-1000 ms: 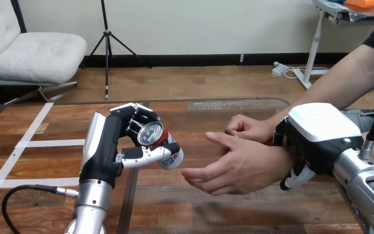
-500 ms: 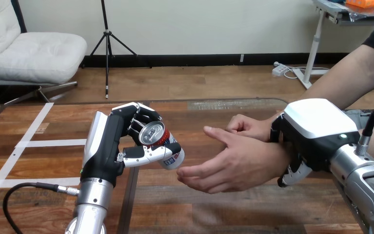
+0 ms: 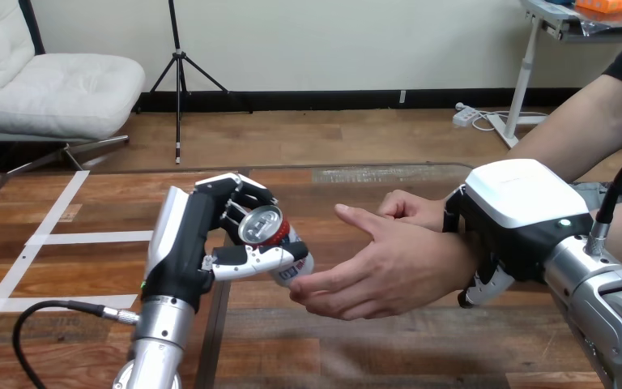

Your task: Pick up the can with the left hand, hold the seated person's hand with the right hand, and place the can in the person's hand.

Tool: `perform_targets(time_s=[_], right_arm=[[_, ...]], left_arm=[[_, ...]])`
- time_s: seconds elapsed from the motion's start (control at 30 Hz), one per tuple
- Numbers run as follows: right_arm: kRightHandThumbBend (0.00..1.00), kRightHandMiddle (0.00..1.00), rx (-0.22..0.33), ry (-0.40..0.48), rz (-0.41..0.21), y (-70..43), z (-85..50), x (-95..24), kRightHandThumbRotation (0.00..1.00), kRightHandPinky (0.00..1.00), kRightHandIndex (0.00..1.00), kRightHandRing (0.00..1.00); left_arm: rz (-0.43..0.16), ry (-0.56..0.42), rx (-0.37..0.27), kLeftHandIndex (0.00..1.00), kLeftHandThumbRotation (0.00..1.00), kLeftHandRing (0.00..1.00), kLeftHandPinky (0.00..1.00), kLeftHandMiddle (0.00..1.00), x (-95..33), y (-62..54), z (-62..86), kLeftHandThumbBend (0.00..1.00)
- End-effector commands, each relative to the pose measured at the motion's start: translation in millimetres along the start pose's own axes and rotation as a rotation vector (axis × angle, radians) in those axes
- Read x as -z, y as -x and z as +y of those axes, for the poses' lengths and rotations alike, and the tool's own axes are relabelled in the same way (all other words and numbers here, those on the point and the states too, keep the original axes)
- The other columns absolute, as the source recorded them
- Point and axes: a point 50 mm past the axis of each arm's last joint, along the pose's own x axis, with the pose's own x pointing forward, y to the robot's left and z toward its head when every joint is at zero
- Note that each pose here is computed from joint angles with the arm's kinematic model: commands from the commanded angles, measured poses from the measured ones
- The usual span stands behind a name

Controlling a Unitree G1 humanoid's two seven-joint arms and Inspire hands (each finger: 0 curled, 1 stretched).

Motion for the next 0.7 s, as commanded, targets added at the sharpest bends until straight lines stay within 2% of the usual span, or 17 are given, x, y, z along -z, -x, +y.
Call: perform_targets(time_s=[0.0,0.47,0.67], right_arm=[[0.85,0.46,0.106,0.006,-0.043,-5.4,-23.9,-9.1,0.0,0.32,0.51,0.39],[0.85,0.47,0.105,0.013,-0.045,-6.5,-24.4,-10.8,0.0,0.33,0.52,0.39],[0.86,0.46,0.12,0.019,-0.052,-6.9,-25.2,-12.3,0.0,0.31,0.51,0.38]], left_arm=[[-0.201,0.018,-0.03,0.45,0.0,0.35,0.3,0.43,-43.8,-33.1,5.3,0.68],[-0.261,0.034,-0.004,0.45,0.0,0.35,0.29,0.43,-55.8,-38.8,-0.7,0.68],[-0.279,0.046,0.008,0.45,0.0,0.35,0.29,0.43,-60.6,-40.7,-4.2,0.68]])
